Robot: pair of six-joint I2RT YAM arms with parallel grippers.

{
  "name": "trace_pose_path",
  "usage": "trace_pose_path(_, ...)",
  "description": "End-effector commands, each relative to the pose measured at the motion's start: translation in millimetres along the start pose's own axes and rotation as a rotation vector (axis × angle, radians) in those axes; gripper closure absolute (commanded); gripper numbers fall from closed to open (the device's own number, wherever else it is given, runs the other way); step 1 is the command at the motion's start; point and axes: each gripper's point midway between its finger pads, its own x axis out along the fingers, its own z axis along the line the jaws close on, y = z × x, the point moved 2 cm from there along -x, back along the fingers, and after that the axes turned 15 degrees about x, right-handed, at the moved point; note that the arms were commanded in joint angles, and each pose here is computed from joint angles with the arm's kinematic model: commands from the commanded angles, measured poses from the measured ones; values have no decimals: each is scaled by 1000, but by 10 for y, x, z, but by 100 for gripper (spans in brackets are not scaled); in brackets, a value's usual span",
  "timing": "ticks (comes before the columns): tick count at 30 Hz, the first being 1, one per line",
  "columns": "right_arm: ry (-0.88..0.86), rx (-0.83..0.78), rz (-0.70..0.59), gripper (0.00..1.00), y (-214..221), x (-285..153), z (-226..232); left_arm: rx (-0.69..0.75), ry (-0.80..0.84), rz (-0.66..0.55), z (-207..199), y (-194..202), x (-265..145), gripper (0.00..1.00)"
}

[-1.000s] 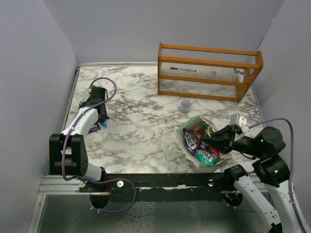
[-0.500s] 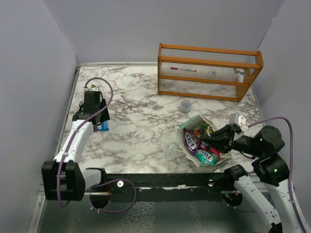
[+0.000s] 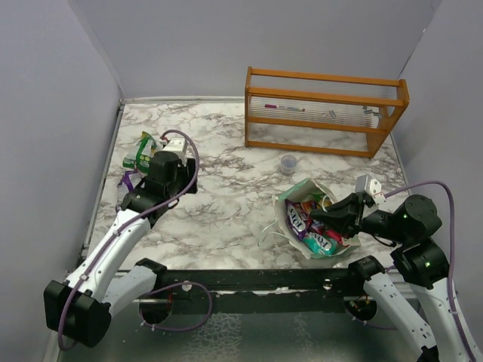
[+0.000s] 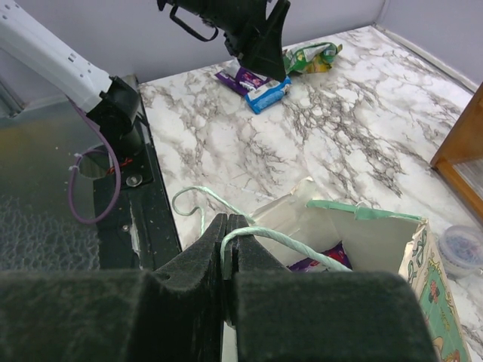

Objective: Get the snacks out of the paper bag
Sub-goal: Place the snack at the center of the board, then take out the snack from the paper bag.

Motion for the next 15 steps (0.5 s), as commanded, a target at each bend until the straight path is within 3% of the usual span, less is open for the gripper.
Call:
trace_pose_path(1, -51, -17, -20, 98, -84, 6, 101, -2, 78, -122, -246, -185, -231, 40)
trace_pose_path(5, -177, 14, -5, 98, -175, 36, 290, -128, 268, -146, -555, -63, -435, 38)
trace_pose_path(8, -354, 74, 112, 98, -34, 73, 412, -222, 445, -152, -809, -11, -620, 37)
trace_pose_path(11, -394, 164, 197, 98, 150, 117, 346, -276, 616, -179, -1015, -88, -858, 35)
trace_pose_path(15, -436, 214, 204, 98, 267, 117, 361, -329, 768, -243, -1160, -282, -1147, 34)
